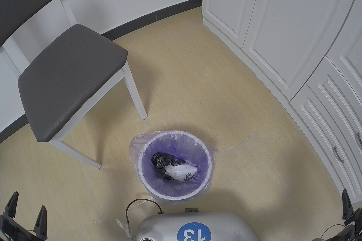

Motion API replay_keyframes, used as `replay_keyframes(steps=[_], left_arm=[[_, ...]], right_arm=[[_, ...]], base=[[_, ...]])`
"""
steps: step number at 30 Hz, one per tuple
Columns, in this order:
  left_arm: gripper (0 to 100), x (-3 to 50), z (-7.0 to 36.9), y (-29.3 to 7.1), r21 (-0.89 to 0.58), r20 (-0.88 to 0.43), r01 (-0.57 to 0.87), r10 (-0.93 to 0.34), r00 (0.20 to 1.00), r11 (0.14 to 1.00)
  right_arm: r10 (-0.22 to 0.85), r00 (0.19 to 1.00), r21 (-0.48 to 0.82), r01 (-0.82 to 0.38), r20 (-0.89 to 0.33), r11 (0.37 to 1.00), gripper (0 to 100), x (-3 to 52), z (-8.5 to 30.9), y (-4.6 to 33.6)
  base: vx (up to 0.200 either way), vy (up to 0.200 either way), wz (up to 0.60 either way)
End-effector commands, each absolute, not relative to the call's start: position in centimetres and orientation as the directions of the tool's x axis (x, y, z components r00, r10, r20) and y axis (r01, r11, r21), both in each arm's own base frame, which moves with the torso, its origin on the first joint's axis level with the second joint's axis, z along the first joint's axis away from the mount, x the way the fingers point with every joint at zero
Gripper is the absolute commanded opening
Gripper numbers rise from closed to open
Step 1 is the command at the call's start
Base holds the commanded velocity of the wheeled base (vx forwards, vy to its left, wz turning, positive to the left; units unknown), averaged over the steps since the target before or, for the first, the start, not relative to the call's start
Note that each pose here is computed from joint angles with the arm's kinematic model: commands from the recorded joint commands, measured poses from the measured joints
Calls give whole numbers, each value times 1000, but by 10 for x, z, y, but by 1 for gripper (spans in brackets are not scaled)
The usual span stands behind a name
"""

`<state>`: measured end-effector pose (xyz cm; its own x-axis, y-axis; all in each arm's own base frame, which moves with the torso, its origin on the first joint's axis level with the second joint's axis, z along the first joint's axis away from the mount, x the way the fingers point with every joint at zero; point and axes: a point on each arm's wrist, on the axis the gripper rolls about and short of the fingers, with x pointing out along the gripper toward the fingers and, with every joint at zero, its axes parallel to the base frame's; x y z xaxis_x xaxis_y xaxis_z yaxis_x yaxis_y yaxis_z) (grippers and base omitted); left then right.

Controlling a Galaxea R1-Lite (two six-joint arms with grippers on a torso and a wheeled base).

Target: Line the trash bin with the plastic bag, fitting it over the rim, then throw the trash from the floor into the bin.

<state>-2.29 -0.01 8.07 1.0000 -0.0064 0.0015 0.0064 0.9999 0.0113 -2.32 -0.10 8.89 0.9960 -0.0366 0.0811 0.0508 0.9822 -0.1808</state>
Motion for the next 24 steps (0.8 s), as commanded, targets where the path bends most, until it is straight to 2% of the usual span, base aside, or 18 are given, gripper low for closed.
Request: replay_keyframes(steps=[1,4,11,14,15,16,18,20,22,24], left_arm=[[100,-23,75,0,14,0,6,-6,1000,1000],[100,-23,76,0,14,2,8,-8,1000,1000],[100,-23,76,0,15,2,9,-9,1000,1000],[100,-23,76,0,18,2,11,-11,1000,1000],[100,-23,76,0,18,2,11,-11,1000,1000],[100,-23,76,0,23,2,12,-12,1000,1000],[100,-23,76,0,25,2,14,-14,1000,1000],[100,-23,76,0,26,2,14,-14,1000,1000],[100,-23,76,0,28,2,14,-14,1000,1000],[100,-23,76,0,40,2,20,-20,1000,999]], right_arm=[[3,997,-229,15,78,973,100,-23,84,0],[46,996,-298,-21,78,954,100,-23,85,1],[52,995,-393,-15,84,919,100,-23,85,1],[112,990,-502,-53,88,863,100,-23,86,2],[112,990,-502,-53,88,863,100,-23,86,2],[174,981,-512,-105,89,853,100,-24,86,4],[203,975,-514,-129,89,848,100,-24,85,4],[295,952,-514,-210,88,832,100,-24,85,6],[301,950,-493,-221,88,841,100,-24,85,7],[296,952,-393,-244,78,886,100,-24,84,6]], base=[[0,0,0],[0,0,0],[0,0,0],[0,0,0],[0,0,0],[0,0,0],[0,0,0],[0,0,0],[0,0,0],[0,0,0]])
